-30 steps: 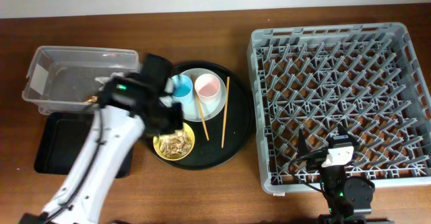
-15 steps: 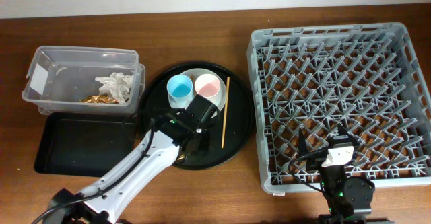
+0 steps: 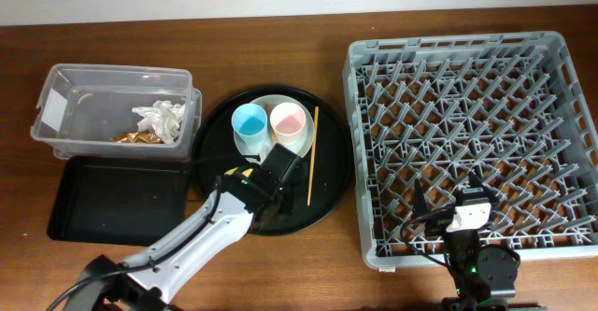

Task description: Sort waste into correct bins and load items into the dishwasher rack

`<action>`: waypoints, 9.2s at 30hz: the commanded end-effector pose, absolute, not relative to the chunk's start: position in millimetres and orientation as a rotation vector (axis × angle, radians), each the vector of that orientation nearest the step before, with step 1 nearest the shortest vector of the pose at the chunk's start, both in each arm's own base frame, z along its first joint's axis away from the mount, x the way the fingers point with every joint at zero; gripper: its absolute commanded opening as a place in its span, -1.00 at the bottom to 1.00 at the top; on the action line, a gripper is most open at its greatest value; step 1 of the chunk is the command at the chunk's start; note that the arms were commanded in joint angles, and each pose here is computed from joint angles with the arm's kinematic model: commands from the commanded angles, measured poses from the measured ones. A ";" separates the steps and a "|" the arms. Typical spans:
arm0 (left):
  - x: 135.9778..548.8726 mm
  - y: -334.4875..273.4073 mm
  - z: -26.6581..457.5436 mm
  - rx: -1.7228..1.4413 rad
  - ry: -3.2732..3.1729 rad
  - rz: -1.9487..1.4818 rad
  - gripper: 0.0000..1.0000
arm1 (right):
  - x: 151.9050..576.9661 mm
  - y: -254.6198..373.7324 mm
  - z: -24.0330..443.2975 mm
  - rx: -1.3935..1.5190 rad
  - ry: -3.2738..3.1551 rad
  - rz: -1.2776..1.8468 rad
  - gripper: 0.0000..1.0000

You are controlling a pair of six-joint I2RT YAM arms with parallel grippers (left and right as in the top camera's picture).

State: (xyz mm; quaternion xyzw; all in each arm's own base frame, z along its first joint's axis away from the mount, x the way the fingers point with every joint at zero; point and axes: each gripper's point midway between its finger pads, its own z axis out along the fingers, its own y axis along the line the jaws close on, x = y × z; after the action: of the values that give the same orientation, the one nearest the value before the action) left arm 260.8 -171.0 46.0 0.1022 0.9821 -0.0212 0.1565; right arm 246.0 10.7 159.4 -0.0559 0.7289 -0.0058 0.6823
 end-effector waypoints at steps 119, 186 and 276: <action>281.4 -141.0 75.9 0.123 2.755 -0.004 -0.52 | 245.8 11.7 157.2 -0.137 1.637 -0.010 0.97; 352.0 -11.4 267.4 -0.445 2.511 0.061 0.98 | 295.3 289.6 63.5 -0.577 2.825 0.217 -0.21; 352.0 -11.4 267.4 -0.445 2.511 0.061 0.98 | 309.0 237.5 20.2 0.014 3.006 -0.008 -0.65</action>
State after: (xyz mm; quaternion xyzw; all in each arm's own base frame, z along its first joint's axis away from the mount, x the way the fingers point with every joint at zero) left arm 351.5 -12.5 266.3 -0.1695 0.9417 0.0200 0.2901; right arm 310.0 245.0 41.6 -0.0030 0.9966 0.0250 0.0785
